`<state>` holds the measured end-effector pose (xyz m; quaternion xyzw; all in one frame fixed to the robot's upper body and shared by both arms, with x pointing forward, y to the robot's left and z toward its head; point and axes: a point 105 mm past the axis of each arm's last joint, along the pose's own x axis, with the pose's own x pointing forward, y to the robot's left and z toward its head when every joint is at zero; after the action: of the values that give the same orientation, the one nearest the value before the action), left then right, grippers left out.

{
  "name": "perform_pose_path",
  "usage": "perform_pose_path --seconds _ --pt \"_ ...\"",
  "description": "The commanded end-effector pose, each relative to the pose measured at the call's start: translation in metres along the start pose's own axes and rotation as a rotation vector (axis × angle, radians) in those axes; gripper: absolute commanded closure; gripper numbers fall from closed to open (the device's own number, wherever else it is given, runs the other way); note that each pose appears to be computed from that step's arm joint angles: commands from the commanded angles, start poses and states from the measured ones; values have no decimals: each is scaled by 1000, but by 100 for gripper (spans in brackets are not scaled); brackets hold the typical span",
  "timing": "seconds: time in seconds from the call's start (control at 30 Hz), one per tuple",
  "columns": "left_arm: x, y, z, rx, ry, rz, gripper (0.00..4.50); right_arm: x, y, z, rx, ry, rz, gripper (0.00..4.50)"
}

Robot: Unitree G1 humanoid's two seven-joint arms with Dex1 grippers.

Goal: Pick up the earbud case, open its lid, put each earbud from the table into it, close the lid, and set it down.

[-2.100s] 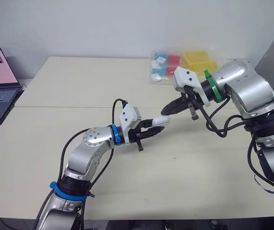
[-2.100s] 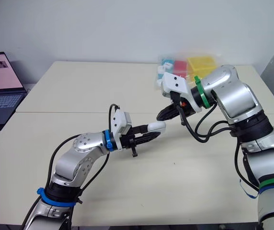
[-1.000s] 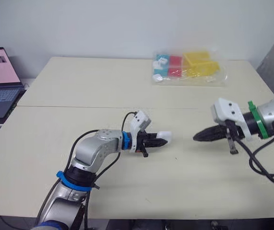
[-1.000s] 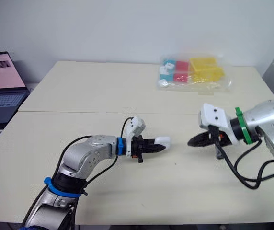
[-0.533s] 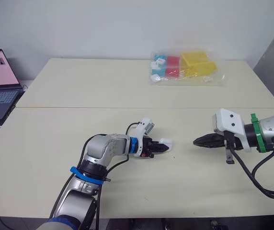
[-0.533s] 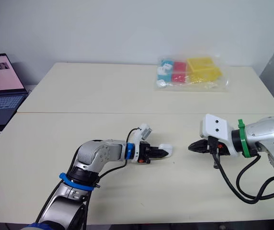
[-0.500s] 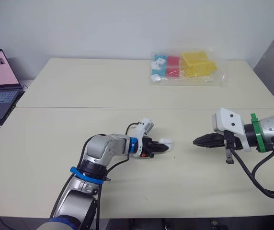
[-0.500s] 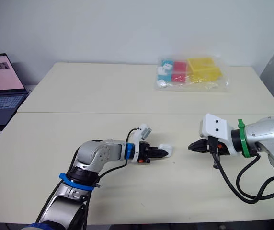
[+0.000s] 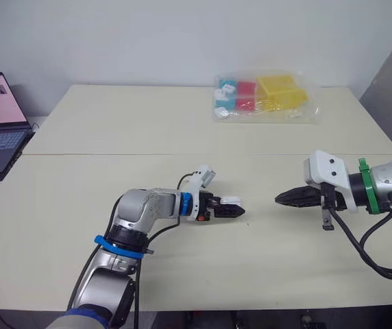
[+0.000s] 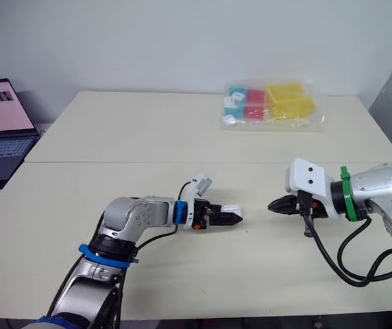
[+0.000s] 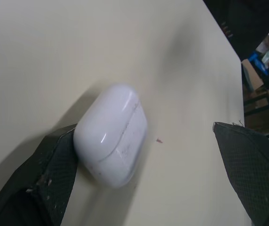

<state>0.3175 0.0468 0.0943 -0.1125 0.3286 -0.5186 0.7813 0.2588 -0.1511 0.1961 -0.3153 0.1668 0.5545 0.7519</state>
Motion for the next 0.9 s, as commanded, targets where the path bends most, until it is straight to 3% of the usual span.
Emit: perform_pose_path --seconds 0.03,0.17,0.37,0.47,0.57,0.83,0.9 --pt "-19 15 -4 53 35 102 2 -6 -3 5 -42 3 -12 450" --pt "-39 19 -2 149 42 154 2 -8 -8 6 -50 0 -25 450" --pt "-79 17 21 521 -46 248 2 -10 -18 7 -105 -29 -54 450" --pt "-109 6 24 682 -91 261 0 -12 -22 0 -113 -31 -79 393" --pt "-137 -7 16 806 -88 262 0 -16 -24 -8 -120 -21 -76 290" --pt "-184 -18 7 828 -99 377 0 -27 -25 -9 -164 -44 -28 6" --pt "-181 -21 2 832 -98 382 0 -24 -22 -11 -176 -46 7 2"
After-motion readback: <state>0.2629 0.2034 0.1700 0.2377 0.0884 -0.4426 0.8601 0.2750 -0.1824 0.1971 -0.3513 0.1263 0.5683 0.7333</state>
